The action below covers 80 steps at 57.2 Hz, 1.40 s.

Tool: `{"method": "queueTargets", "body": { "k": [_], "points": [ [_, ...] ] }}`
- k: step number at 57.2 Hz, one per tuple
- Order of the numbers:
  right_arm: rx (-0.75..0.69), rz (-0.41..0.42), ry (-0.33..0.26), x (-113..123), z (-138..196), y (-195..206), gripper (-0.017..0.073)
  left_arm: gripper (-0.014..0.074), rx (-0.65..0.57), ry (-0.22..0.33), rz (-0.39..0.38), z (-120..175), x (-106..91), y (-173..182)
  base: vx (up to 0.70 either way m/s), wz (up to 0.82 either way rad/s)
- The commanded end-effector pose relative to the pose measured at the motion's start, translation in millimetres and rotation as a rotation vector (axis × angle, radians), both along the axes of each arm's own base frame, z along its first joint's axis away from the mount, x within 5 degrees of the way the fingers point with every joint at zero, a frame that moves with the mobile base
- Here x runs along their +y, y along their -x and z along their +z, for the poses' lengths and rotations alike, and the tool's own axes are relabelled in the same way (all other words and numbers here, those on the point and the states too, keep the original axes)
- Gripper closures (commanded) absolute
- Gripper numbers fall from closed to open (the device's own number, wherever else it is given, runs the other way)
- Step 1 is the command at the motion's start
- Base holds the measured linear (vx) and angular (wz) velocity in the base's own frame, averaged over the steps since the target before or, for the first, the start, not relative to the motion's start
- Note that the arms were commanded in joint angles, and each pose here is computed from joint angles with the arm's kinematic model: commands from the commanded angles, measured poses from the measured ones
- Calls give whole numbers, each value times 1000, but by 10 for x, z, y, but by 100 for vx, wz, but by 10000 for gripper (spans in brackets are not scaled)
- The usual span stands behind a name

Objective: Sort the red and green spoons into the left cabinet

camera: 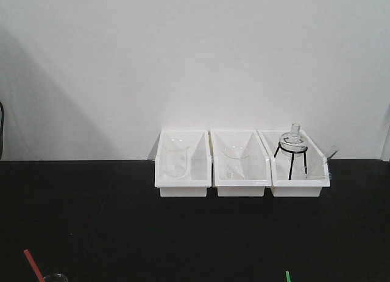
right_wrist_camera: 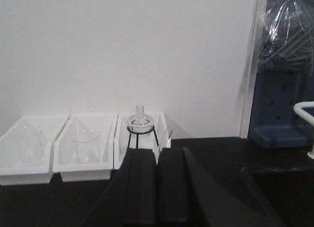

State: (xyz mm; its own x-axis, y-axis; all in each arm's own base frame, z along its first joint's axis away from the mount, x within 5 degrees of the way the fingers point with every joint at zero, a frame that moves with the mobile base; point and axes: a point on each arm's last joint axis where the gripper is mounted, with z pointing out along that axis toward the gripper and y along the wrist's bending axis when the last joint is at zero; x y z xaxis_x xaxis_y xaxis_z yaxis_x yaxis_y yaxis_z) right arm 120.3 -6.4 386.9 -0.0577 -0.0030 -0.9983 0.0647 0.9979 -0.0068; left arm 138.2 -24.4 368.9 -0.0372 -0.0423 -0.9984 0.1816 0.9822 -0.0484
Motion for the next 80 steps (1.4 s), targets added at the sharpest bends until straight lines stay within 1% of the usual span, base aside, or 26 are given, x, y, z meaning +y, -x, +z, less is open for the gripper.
{"method": "queueTargets", "body": {
  "k": [1, 8, 17, 21, 26, 28, 34, 44, 47, 49, 50, 52, 54, 56, 59, 62, 66, 74, 78, 80],
  "points": [
    [-29, 11, 18, 6, 109, -200, 564, 601, -29, 9, 12, 153, -30, -246, 0, 0],
    [48, 13, -5, 5, -1, -377, 564, 599, 28, -1, 14, 68, -61, -453, 0, 0],
    [75, 13, -10, 5, -43, -441, 553, 591, 70, -8, 15, -15, -78, -562, 0, 0],
    [72, 13, -8, 5, -40, -441, 533, 572, 81, 4, 15, -32, -82, -581, 0, 0],
    [70, 14, -6, 5, -38, -442, 483, 532, 86, 30, 16, -33, -83, -585, 0, 0],
    [70, 13, -5, 5, -38, -442, 460, 515, 86, 32, 16, -33, -84, -585, 0, 0],
    [79, 12, -9, 4, -46, -440, 335, 431, 86, 28, 15, -34, -84, -584, 0, 0],
    [86, 13, -20, 6, -54, -439, 46, 240, 90, 24, 14, -38, -85, -584, 0, 0],
    [85, 16, -43, 11, -54, -440, -29, 186, 90, 24, 14, -38, -85, -584, 0, 0],
    [85, 20, -73, 17, -54, -440, -73, 158, 90, 24, 14, -38, -85, -584, 0, 0],
    [86, 22, -95, 22, -57, -440, -88, 140, 90, 24, 14, -38, -85, -584, 0, 0],
    [93, 27, -121, 29, -64, -439, -118, 114, 90, 24, 14, -38, -85, -584, 0, 0],
    [105, 34, -125, 37, -74, -437, -135, 94, 90, 24, 14, -38, -85, -584, 0, 0],
    [116, 43, -112, 48, -80, -435, -141, 81, 90, 24, 14, -38, -85, -584, 0, 0],
    [149, 74, -60, 84, -111, -450, -136, 72, 90, 24, 14, -38, -85, -584, 0, 0],
    [169, 131, 5, 158, -137, -481, -125, 73, 90, 24, 14, -38, -85, -584, 0, 0],
    [183, 219, 66, 281, -171, -529, -107, 78, 90, 24, 14, -38, -85, -584, 0, 0],
    [227, 392, 95, 591, -296, -676, -69, 92, 95, 23, 13, -43, -86, -583, 0, 0],
    [284, 452, 115, 740, -430, -799, -61, 102, 109, 21, 9, -55, -89, -581, 0, 0],
    [312, 469, 118, 796, -495, -853, -59, 106, 115, 20, 8, -61, -90, -580, 0, 0]
  ]
}}
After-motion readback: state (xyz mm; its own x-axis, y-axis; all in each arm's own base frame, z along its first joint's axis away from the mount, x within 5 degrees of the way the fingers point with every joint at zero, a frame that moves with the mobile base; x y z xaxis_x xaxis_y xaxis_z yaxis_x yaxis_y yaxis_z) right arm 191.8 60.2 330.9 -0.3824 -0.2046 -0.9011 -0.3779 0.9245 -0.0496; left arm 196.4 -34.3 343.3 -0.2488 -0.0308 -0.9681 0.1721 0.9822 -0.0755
